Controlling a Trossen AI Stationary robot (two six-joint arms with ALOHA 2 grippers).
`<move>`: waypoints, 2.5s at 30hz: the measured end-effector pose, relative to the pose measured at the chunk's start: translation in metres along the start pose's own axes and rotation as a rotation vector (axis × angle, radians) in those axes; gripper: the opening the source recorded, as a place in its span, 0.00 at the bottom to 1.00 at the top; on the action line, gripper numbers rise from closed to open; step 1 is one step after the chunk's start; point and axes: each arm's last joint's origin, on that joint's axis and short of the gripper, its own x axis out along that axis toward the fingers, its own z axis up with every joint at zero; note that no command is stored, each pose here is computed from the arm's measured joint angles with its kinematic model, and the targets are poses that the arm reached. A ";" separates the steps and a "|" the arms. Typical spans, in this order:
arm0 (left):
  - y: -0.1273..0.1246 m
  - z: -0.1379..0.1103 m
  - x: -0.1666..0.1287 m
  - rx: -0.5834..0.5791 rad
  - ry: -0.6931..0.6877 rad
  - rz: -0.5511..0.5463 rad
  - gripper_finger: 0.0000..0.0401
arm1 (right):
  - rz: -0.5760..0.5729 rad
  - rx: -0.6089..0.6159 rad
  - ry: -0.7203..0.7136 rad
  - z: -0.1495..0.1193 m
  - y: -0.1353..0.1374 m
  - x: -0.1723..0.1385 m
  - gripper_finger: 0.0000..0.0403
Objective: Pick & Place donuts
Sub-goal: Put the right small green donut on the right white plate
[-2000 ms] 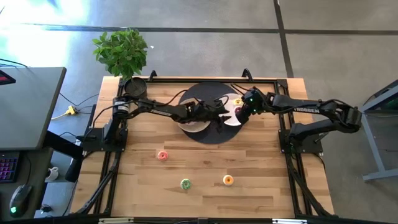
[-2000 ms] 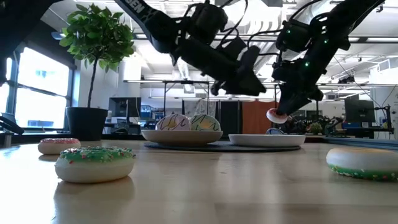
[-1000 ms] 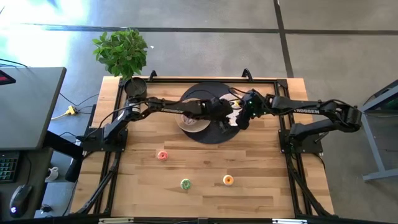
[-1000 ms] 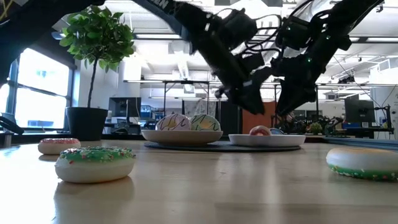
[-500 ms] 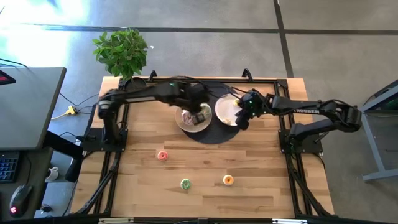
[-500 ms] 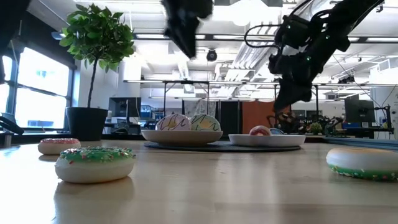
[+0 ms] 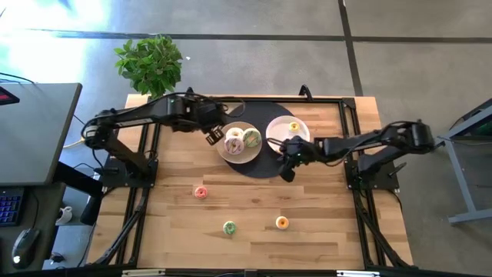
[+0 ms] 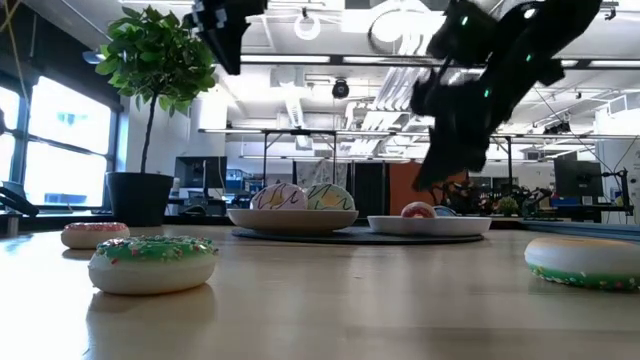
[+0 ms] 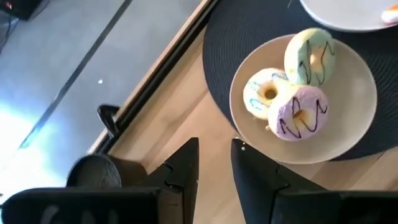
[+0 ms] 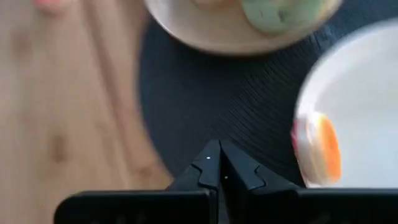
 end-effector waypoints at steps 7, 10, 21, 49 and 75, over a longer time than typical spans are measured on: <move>0.003 -0.012 0.004 -0.027 0.018 0.008 0.22 | -0.096 0.012 0.040 -0.001 -0.012 0.035 0.00; 0.002 -0.013 0.005 -0.023 0.023 0.010 0.22 | -0.137 0.004 0.025 0.007 -0.017 0.036 0.00; 0.002 -0.013 0.005 -0.015 0.026 0.010 0.22 | -0.403 -0.010 0.129 0.024 -0.045 0.012 0.00; -0.038 -0.086 -0.032 0.031 -0.157 -0.237 0.22 | 0.328 -0.403 0.104 0.002 0.081 -0.048 0.03; -0.081 -0.120 0.022 -0.001 -0.178 -0.477 0.22 | 0.417 -0.311 0.391 -0.081 0.144 0.021 0.37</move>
